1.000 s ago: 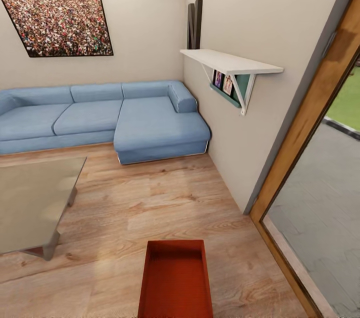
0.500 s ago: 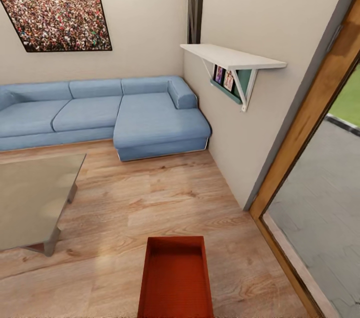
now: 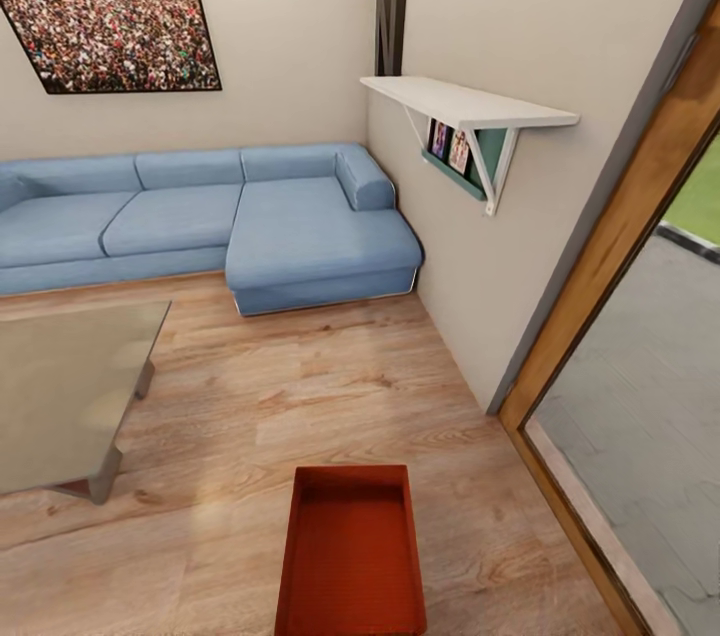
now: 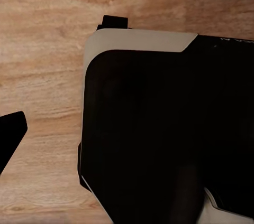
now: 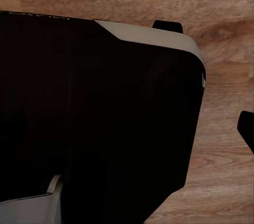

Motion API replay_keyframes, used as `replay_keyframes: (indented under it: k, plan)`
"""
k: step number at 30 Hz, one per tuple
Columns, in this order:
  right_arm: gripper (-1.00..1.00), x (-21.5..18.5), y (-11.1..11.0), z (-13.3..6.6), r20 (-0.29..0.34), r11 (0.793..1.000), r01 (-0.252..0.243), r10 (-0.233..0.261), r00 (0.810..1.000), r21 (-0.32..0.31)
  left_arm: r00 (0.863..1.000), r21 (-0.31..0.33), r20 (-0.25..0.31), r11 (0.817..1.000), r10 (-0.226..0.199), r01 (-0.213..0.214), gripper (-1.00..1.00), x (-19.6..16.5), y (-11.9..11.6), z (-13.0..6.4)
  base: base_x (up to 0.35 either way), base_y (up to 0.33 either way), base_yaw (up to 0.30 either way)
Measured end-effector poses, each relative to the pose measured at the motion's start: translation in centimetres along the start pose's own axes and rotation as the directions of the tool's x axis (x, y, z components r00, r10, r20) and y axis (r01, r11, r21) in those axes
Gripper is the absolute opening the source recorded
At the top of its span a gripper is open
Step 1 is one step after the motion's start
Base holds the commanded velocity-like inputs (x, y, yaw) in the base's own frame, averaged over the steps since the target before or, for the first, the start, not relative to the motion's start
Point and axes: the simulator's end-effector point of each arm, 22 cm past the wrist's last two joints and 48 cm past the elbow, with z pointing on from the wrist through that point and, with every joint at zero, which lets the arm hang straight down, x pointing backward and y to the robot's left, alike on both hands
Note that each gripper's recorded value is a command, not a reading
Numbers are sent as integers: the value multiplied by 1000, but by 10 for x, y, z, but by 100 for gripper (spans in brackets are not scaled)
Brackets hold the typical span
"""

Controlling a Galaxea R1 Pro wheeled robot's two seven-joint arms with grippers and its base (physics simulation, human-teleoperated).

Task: Move the two storage containers from the living room to the garage. In the garage, place one container on the floor and stack the other container on top of it (either order is fine).

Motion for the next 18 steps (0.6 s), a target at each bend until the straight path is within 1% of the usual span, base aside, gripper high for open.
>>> replay_keyframes:
  k: [18]
  plan:
    - [100,11,1,2,-29,1000,0,-1,1000,-3,1000,-3,-28,1000,0,0,100,11,1,3,0,0,0]
